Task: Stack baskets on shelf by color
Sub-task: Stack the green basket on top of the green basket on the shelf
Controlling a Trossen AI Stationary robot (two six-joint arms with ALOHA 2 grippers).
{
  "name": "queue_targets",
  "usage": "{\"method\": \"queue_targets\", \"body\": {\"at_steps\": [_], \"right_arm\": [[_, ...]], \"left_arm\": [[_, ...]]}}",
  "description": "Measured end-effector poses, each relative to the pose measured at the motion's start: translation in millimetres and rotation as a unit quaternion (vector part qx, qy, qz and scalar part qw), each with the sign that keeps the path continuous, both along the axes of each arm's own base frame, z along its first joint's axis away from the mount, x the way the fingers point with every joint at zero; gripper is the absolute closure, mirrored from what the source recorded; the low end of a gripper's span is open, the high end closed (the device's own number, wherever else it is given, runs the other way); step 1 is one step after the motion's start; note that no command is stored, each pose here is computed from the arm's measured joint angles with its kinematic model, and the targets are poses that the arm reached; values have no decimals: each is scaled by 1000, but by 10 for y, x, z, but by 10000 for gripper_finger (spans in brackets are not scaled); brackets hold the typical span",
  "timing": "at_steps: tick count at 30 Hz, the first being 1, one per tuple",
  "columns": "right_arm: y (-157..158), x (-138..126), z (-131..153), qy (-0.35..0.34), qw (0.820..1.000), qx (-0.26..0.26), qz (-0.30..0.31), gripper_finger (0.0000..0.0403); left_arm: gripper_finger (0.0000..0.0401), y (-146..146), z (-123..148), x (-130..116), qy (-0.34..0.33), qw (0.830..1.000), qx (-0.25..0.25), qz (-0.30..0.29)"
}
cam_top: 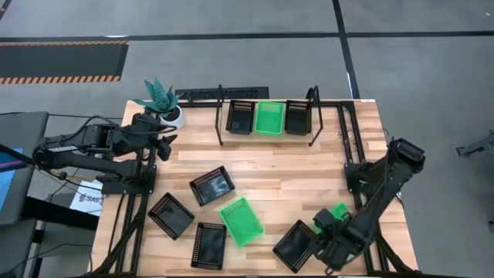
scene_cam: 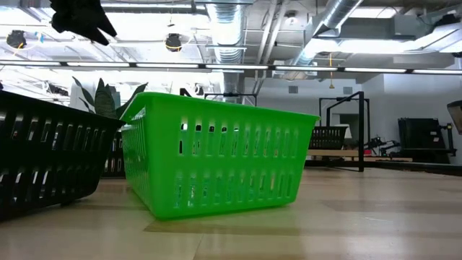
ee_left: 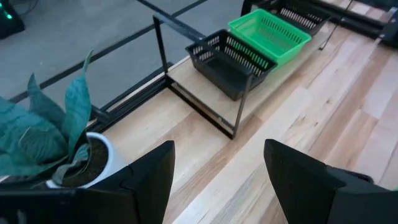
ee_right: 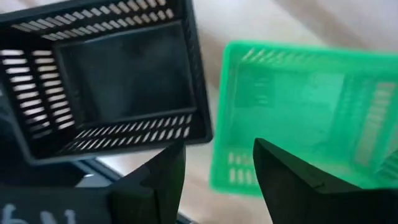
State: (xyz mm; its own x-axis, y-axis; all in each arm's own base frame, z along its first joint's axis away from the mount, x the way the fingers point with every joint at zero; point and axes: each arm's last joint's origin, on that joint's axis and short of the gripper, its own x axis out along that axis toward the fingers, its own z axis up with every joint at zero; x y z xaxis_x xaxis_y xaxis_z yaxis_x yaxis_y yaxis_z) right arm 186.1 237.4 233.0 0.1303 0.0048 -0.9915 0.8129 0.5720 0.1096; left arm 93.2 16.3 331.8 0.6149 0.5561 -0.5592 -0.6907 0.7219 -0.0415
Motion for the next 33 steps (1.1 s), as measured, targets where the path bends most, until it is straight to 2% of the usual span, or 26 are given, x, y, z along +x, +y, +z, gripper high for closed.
{"method": "queue_targets", "body": {"at_steps": [3,8,12,18,27,33], "right_arm": [[75,-73,1,-5,1000,10,-13,193],[107,-130,1,-5,1000,5,2,197],[87,-115,-1,-5,1000,-4,28,196],[88,-65,-8,-12,1000,5,22,197],[265,-48,-260,2,999,-5,33,206],[276,-45,-328,10,999,-19,38,207]], "left_arm": [[165,0,17,15,-10,1000,2,-2],[165,0,20,17,-11,1000,4,-4],[165,-3,19,19,-15,1000,-4,-4],[165,-3,19,19,-20,1000,-9,0],[165,-2,20,18,-21,1000,-9,3],[165,-1,20,19,-21,1000,-9,4]]}}
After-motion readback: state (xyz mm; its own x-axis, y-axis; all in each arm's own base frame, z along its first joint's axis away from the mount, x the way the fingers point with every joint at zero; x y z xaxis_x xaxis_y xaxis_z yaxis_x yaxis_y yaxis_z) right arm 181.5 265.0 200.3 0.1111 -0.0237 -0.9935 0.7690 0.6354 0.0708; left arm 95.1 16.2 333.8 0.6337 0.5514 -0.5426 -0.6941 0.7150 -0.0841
